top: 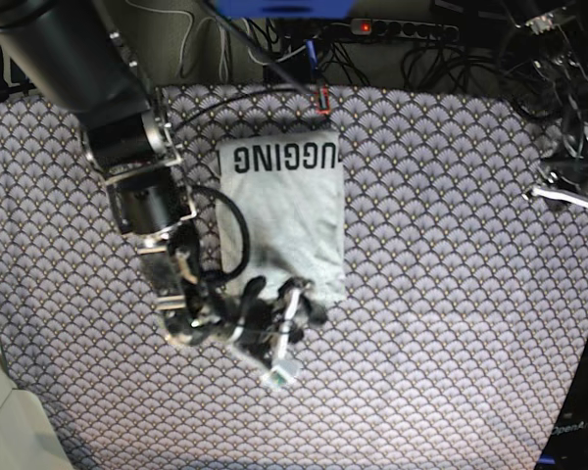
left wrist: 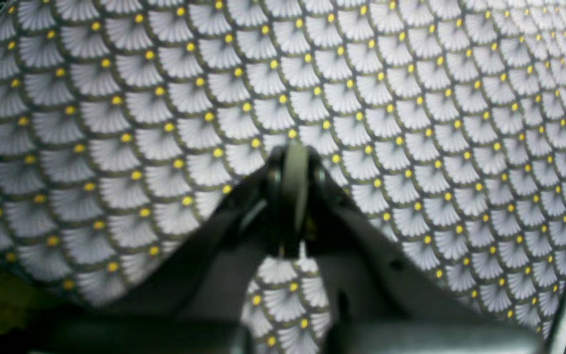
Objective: Fold the T-shirt properly
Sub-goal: 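Tuck and smooth the bundle's hem corner with the right gripper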
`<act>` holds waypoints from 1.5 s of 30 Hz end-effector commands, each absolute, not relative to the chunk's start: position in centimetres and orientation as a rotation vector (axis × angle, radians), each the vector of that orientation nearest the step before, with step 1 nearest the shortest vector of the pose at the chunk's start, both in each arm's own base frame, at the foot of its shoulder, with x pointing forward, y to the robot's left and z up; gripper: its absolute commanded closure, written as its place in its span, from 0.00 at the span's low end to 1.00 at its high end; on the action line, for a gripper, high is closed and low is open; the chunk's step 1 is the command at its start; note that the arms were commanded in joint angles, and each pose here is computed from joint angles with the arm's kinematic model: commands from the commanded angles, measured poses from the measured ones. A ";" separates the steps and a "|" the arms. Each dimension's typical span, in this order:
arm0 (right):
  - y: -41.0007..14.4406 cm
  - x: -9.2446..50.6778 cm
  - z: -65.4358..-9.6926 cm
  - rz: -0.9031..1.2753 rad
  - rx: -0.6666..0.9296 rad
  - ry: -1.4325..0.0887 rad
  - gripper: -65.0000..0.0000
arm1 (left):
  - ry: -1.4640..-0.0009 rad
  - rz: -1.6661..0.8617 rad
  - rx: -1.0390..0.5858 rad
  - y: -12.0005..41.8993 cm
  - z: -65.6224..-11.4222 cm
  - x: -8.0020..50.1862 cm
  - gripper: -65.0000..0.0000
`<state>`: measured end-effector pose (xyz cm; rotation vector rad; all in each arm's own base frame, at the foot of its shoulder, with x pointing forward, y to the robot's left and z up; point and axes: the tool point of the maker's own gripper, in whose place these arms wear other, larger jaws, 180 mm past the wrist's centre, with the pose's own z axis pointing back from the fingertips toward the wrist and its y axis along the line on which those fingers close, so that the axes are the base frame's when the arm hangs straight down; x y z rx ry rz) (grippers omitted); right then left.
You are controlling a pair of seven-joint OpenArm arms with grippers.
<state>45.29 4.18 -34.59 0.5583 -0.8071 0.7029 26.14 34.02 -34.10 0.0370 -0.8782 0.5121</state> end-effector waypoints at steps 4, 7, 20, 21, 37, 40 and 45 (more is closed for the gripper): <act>0.2 46.9 -29.1 0.724 0.455 -0.945 0.60 | -0.959 0.418 0.063 36.6 -30.4 26.6 1.00; -2.3 45.4 -28.1 0.779 0.343 -0.950 0.60 | -0.924 0.377 0.070 37.3 -30.0 26.0 1.00; -3.6 36.2 -27.7 0.716 0.315 -1.023 1.00 | -0.847 0.322 0.143 39.1 -31.1 20.8 1.00; -3.3 36.2 -28.3 0.707 0.331 -1.008 1.00 | -0.844 0.323 0.142 39.0 -31.2 20.7 1.00; -1.5 38.4 -38.0 0.536 0.537 -0.789 1.00 | -0.814 0.375 0.180 40.3 -31.6 17.9 1.00; -1.3 38.4 -39.3 0.500 0.568 -0.776 1.00 | -0.814 0.377 0.183 40.4 -31.5 17.9 1.00; -1.6 39.4 -39.9 0.474 0.581 -0.768 1.00 | -0.808 0.375 0.184 40.4 -31.6 17.7 1.00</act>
